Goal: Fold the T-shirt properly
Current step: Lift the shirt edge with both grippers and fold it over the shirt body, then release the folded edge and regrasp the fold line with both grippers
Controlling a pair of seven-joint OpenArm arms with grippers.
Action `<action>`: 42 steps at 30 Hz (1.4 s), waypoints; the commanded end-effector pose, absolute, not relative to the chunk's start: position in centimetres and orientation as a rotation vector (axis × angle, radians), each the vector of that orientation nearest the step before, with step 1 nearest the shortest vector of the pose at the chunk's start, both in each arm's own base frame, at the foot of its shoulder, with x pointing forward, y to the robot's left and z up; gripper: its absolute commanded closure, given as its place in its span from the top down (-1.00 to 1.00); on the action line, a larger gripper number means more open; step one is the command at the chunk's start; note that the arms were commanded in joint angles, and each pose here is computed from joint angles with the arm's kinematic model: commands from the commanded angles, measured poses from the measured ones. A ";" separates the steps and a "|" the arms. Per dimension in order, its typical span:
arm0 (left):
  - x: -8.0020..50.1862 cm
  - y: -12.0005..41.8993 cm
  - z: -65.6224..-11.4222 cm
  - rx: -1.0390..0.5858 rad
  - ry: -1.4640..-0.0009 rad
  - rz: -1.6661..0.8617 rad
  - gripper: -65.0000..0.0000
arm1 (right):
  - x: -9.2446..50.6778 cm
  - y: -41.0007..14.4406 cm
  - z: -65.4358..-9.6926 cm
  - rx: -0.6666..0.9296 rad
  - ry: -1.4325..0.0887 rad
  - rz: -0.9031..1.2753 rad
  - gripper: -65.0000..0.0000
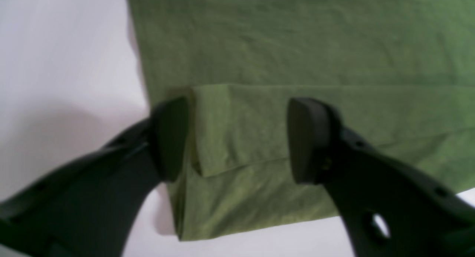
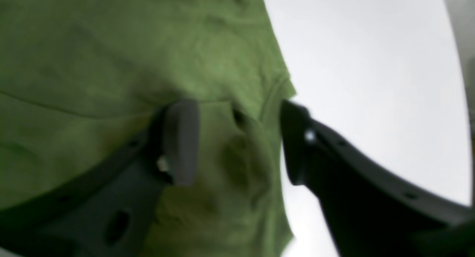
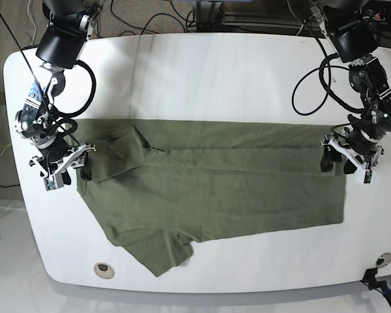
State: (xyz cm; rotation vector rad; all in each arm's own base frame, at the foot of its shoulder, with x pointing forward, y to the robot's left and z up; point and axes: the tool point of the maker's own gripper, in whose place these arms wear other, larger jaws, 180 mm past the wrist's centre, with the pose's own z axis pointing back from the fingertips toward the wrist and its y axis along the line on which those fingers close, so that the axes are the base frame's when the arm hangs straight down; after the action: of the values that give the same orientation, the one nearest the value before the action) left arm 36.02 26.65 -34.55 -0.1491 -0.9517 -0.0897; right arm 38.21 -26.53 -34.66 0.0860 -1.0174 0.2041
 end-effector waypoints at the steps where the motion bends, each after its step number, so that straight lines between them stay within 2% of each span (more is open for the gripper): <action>1: 37.2 27.3 -32.3 -0.119 -1.029 -0.112 0.33 | 38.9 -27.4 -32.9 0.033 -1.056 0.238 0.20; 9: 33.1 26.4 -29.9 -0.019 -1.119 -0.237 0.36 | 33.2 -28.6 -32.5 -0.072 -1.044 0.312 0.23; 15: 30.4 25.3 -29.3 0.006 -1.118 -0.302 0.36 | 29.7 -31.5 -34.9 -0.080 -1.009 0.160 0.23; 28: 29.1 27.0 -29.4 0.045 -1.100 -0.269 0.36 | 27.8 -32.4 -40.4 0.065 -0.947 -0.024 0.23; 42: 28.5 27.9 -29.7 0.060 -1.086 -0.249 0.36 | 28.2 -31.1 -41.3 0.110 -0.970 -0.060 0.21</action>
State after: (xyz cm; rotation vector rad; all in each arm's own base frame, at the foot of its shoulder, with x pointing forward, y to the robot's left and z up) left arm 28.00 27.19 -31.37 0.0418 -1.0327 -0.2503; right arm 27.68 -30.57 -42.24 0.1249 -0.9503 -0.0748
